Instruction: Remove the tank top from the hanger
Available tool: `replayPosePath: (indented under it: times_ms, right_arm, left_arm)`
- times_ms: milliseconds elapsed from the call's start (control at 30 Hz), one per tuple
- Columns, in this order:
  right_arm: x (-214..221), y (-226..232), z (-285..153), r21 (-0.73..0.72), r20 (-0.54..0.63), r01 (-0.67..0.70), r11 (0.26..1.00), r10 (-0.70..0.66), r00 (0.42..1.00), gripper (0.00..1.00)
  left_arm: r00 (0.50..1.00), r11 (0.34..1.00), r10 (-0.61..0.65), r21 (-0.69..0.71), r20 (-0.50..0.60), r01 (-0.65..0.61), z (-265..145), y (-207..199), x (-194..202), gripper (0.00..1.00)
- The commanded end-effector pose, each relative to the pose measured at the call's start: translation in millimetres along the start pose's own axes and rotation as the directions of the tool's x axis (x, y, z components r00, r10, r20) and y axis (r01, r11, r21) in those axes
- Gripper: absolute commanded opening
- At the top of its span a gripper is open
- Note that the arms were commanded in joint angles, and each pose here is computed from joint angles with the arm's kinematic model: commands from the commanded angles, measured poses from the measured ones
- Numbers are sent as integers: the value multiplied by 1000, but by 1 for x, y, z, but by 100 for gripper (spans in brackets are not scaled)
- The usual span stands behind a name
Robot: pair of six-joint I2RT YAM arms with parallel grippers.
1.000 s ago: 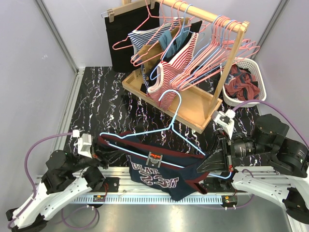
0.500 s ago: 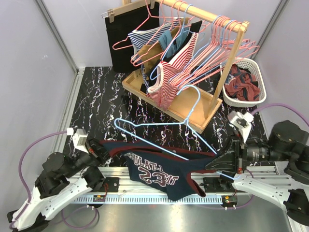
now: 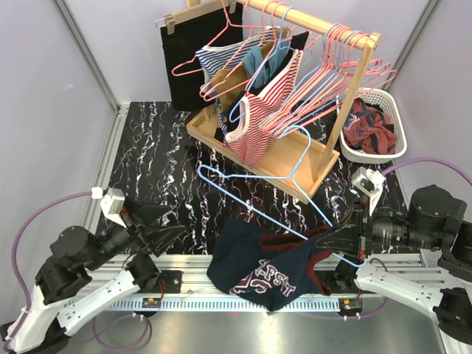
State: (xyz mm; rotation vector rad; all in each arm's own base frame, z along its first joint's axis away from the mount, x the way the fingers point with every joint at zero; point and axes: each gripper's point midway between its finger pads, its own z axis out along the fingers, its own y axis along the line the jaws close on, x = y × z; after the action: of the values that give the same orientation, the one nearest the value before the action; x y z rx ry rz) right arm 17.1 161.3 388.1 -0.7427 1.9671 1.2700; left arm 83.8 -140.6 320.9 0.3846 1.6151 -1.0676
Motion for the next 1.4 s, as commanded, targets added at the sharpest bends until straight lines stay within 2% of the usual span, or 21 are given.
replayPosePath:
  times_ms: [0, 100, 167, 267, 333, 367, 433, 500, 667, 733, 767, 867, 1000, 1100, 1133, 1333, 1367]
  right_arm:
    - [-12, -12, -4, 85, 39, 47, 995, -50, 998, 0]
    - [23, -13, 17, 28, -171, -3, 1000, 8, 985, 0]
    - [49, -16, 28, 10, -334, -63, 998, 63, 940, 0]
    - [71, -19, 31, -3, -466, -82, 997, 71, 882, 0]
    - [79, -5, 29, -93, -512, -114, 989, 51, 857, 0]
    - [85, -1, 30, -111, -545, -137, 984, 55, 837, 0]
    - [87, 5, 29, -144, -562, -157, 977, 50, 825, 0]
    - [86, 12, 27, -196, -560, -155, 968, 19, 828, 0]
    - [66, 29, 17, -280, -486, -96, 955, -55, 872, 0]
    - [60, 33, 15, -298, -463, -77, 951, -74, 883, 0]
    - [57, 35, 15, -307, -454, -71, 949, -81, 888, 0]
    - [53, 35, 18, -317, -442, -50, 947, -101, 892, 0]
    - [52, 34, 22, -315, -444, -47, 948, -103, 890, 0]
    - [50, 35, 23, -316, -447, -50, 948, -103, 888, 0]
    - [50, 35, 24, -317, -450, -53, 947, -101, 887, 0]
    - [44, 34, 26, -307, -434, -33, 951, -109, 895, 0]
    - [42, 34, 27, -305, -427, -28, 952, -111, 897, 0]
  left_arm:
    - [996, 1000, 8, -22, -91, -10, -5, 3, 12, 99]
    - [992, 998, 48, -36, -119, -53, -12, 5, 11, 99]
    - [988, 996, 78, -40, -131, -84, -17, 3, 3, 99]
    - [977, 986, 132, -74, -168, -146, -22, 6, -6, 99]
    - [965, 981, 158, -78, -208, -178, -23, 6, -8, 99]
    - [957, 983, 167, -35, -236, -180, -23, -1, -5, 99]
    - [932, 983, 183, 30, -312, -183, -19, -8, 10, 99]
    - [898, 969, 206, 208, -388, -132, -19, -33, 31, 99]
    - [815, 895, 207, 441, -541, 65, -30, -68, 76, 99]
    - [805, 859, 203, 496, -558, 127, -33, -78, 82, 99]
    - [798, 808, 206, 559, -567, 188, -43, -91, 83, 99]
    - [789, 732, 198, 623, -582, 276, -53, -106, 84, 99]
    - [806, 701, 213, 661, -552, 267, -63, -114, 75, 99]
    - [806, 681, 215, 676, -552, 281, -67, -117, 75, 91]
    - [798, 663, 217, 685, -562, 302, -70, -119, 76, 82]
    - [755, 631, 202, 673, -623, 386, -70, -119, 87, 59]
    - [750, 634, 204, 669, -629, 389, -69, -118, 88, 47]
